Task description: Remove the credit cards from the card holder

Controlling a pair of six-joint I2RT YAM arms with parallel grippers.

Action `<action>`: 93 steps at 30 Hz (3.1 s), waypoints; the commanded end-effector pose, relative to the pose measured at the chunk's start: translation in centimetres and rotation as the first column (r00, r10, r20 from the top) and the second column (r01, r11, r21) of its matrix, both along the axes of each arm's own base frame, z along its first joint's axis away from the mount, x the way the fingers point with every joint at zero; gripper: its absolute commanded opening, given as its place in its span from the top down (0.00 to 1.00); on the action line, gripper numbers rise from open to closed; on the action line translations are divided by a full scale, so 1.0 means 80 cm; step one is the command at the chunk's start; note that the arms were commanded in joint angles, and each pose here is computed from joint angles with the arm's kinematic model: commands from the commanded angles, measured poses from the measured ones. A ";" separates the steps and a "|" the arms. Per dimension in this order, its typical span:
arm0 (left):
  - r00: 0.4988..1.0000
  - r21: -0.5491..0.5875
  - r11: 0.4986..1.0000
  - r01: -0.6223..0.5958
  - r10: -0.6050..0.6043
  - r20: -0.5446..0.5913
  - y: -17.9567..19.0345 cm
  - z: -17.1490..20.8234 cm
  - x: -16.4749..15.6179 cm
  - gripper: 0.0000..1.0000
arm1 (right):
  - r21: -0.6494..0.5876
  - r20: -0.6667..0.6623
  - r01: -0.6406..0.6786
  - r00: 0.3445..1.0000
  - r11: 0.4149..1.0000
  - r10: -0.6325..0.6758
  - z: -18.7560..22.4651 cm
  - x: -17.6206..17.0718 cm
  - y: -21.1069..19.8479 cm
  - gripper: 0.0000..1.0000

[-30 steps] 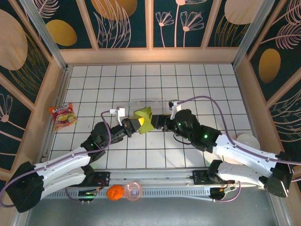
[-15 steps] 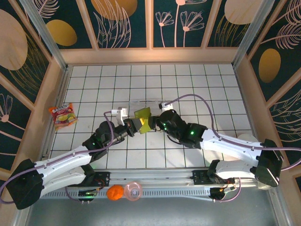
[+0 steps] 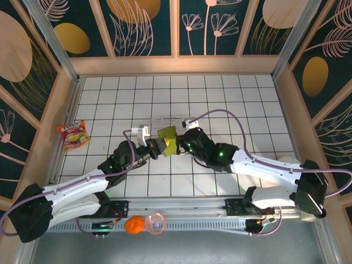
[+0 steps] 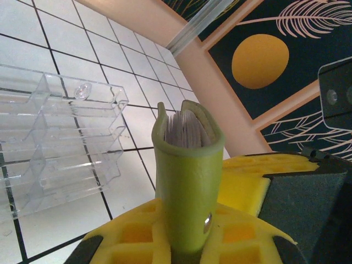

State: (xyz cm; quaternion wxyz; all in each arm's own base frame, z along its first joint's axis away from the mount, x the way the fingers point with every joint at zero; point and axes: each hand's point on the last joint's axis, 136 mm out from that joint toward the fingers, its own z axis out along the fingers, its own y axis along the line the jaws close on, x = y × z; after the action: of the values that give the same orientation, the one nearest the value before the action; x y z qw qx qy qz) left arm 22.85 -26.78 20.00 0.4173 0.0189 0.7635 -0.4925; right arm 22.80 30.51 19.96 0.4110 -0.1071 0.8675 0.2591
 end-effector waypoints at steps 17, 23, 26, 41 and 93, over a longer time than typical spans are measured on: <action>0.996 -0.118 0.990 0.080 -0.077 0.036 -0.004 0.036 -0.025 1.00 | -0.050 -0.034 0.145 0.989 0.988 -0.147 -0.058 0.023 -0.073 1.00; 0.996 -0.115 0.990 0.085 -0.080 0.044 -0.003 0.040 -0.027 1.00 | -0.104 -0.024 0.195 0.980 0.975 -0.199 -0.072 0.030 -0.089 1.00; 0.996 -0.102 0.992 0.078 -0.074 0.040 -0.002 0.039 -0.026 1.00 | -0.129 -0.019 0.219 0.975 0.967 -0.223 -0.078 0.034 -0.098 1.00; 0.996 -0.088 0.993 0.084 -0.081 0.043 -0.002 0.036 -0.027 1.00 | 0.110 0.116 -0.006 0.993 0.994 -0.007 -0.002 0.009 -0.075 0.57; 0.909 0.156 0.980 0.126 -0.051 -0.413 0.003 -0.163 -0.051 0.65 | 0.044 -0.294 -0.008 0.956 0.999 0.020 -0.137 -0.068 -0.057 1.00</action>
State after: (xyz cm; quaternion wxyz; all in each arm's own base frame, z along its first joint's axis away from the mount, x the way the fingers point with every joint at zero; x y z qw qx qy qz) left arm 19.45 -26.79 9.28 0.2625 -0.0022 0.8509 -0.4550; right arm 17.14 27.77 11.35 0.2819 -0.1063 0.8904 0.3413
